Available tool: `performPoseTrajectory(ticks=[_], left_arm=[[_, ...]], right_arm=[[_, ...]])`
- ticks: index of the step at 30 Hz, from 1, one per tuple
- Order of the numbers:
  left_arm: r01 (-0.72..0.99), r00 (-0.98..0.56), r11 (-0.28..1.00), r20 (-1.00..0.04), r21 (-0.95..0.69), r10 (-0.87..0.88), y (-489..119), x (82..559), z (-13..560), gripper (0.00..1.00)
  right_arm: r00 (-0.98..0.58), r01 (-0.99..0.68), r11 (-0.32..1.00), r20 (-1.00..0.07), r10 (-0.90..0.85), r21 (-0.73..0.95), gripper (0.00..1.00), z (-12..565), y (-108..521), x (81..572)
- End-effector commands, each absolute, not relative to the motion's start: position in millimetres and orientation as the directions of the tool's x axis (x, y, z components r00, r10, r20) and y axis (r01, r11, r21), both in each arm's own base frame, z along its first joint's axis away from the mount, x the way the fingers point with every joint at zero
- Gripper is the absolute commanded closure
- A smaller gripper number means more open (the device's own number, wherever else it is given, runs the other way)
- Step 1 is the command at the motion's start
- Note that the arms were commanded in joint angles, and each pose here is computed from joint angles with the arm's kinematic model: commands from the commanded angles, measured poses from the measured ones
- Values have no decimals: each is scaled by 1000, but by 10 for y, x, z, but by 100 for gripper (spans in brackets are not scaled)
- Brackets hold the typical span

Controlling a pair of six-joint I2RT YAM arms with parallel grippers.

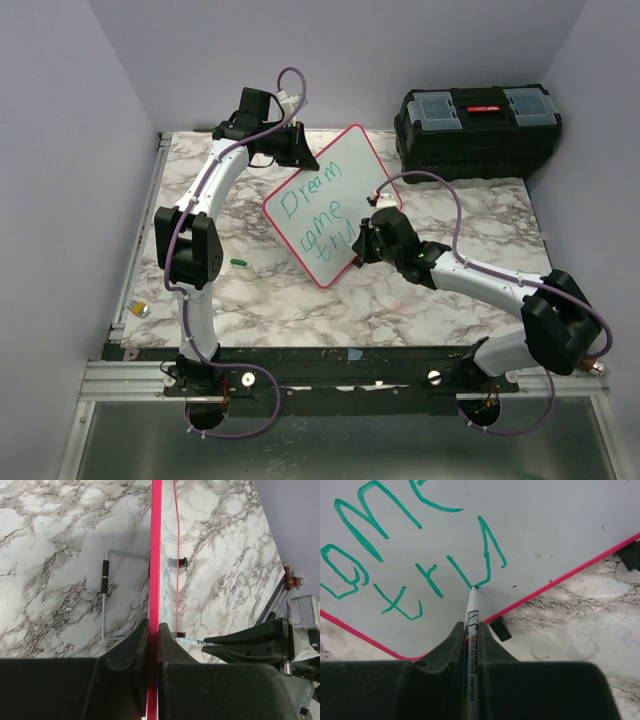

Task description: Write a sentence on the whiteboard

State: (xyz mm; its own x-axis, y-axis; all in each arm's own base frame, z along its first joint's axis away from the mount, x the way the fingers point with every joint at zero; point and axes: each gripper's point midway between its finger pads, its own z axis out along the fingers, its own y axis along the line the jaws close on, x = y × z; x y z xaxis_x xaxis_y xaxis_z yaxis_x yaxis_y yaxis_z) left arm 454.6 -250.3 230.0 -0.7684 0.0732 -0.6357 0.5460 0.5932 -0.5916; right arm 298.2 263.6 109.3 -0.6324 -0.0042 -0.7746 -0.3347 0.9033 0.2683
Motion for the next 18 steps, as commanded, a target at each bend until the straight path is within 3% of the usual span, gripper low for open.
performPoseTrajectory(ticks=[1, 11, 18], left_arm=[[565, -754, 615, -647, -550, 114, -2529, 4462, 2273, 100], [564, -755, 615, -646, -551, 114, -2529, 4461, 2273, 100], [566, -753, 615, -648, -550, 114, -2531, 4455, 2286, 100]], right_arm=[[-636, -362, 887, -771, -12, 285, 99, 1164, 2697, 2912], [-558, -361, 898, -830, 7, 250, 99, 1674, 2626, 3020], [-542, -309, 929, -841, 4, 204, 99, 1652, 2520, 3237]])
